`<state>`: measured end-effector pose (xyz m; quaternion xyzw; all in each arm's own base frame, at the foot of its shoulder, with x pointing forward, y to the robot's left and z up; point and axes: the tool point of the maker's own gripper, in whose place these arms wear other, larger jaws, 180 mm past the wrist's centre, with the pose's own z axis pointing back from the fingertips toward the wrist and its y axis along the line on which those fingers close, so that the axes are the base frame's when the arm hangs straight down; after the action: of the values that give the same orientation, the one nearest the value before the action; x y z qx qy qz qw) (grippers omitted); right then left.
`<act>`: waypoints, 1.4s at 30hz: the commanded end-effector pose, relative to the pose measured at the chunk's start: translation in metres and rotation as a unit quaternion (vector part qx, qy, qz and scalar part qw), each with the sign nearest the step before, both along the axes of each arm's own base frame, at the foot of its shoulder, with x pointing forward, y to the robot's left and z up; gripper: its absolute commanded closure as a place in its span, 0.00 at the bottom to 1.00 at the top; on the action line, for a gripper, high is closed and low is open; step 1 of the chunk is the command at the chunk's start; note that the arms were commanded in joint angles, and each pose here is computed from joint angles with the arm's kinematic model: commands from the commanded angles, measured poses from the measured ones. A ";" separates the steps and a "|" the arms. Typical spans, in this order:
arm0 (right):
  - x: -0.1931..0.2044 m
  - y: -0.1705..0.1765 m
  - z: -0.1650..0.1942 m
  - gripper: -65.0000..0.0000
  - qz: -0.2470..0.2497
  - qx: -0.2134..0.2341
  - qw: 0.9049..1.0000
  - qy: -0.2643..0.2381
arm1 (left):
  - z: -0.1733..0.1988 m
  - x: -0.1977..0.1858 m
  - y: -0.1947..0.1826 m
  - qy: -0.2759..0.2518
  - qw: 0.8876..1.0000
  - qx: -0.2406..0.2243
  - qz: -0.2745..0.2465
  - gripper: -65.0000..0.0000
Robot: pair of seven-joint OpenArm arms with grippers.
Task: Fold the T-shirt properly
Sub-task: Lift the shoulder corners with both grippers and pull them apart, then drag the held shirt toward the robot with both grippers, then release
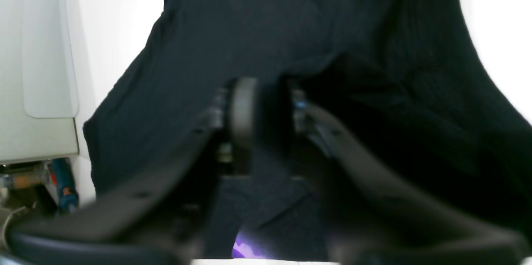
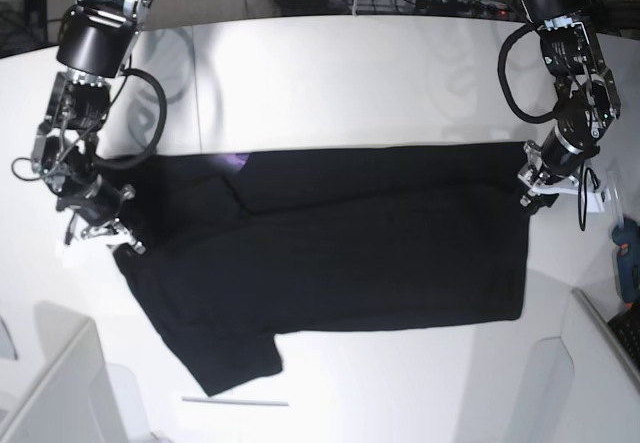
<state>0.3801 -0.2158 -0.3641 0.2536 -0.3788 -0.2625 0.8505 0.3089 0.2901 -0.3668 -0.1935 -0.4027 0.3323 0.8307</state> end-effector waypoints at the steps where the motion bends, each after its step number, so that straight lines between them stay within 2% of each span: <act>1: 0.012 -0.008 0.022 0.62 -0.007 -0.004 0.999 -0.032 | 0.020 0.013 0.007 -0.031 0.999 0.011 0.002 0.38; 2: 0.012 -0.008 0.022 0.59 -0.008 -0.003 0.999 -0.033 | 0.022 0.015 0.008 -0.035 0.999 0.012 0.004 0.32; 4: 0.011 -0.020 0.028 0.58 -0.027 -0.004 0.999 -0.044 | 0.031 0.014 0.020 -0.048 0.999 0.013 0.022 0.22; 6: 0.002 -0.028 0.031 0.58 -0.048 -0.007 0.997 -0.055 | 0.048 0.010 0.035 -0.068 0.997 0.022 0.042 0.17; 9: -0.016 -0.035 0.046 0.58 -0.066 -0.026 0.994 -0.082 | 0.063 -0.007 0.046 -0.079 0.994 0.045 0.053 0.17; 11: -0.033 -0.040 0.048 0.58 -0.088 -0.032 0.993 -0.075 | 0.062 -0.022 0.043 -0.070 0.995 0.060 0.046 0.17; 14: -0.064 -0.044 0.034 0.56 -0.137 -0.020 0.990 -0.032 | 0.045 -0.048 0.037 -0.041 0.996 0.060 0.046 0.17; 18: -0.093 -0.035 0.014 0.47 -0.150 -0.007 0.989 0.000 | 0.021 -0.076 0.034 0.001 0.997 0.055 0.046 0.17; 21: -0.107 -0.040 -0.008 0.41 -0.186 0.019 0.982 0.026 | 0.002 -0.086 0.029 0.020 0.998 0.034 0.057 0.17; 24: -0.112 -0.042 -0.030 0.39 -0.198 0.036 0.978 0.055 | -0.017 -0.092 0.030 0.042 0.997 0.017 0.065 0.17; 27: -0.117 -0.042 -0.047 0.39 -0.203 0.043 0.975 0.078 | -0.023 -0.095 0.031 0.050 0.996 0.012 0.069 0.17; 33: -0.113 -0.060 -0.062 0.39 -0.225 -0.007 0.970 0.089 | -0.029 -0.081 0.033 0.046 0.996 -0.003 0.079 0.17; 38: -0.113 -0.059 -0.070 0.39 -0.226 -0.004 0.969 0.098 | -0.041 -0.072 0.034 0.053 0.994 -0.024 0.090 0.17; 42: -0.112 -0.059 -0.073 0.39 -0.226 -0.002 0.969 0.102 | -0.045 -0.055 0.012 0.054 0.996 -0.032 0.056 0.17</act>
<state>0.2712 -0.2746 -0.4348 0.1359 -0.3476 -0.4728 0.7982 0.2560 0.3070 -0.4097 -0.1736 -0.3713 0.4029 0.8183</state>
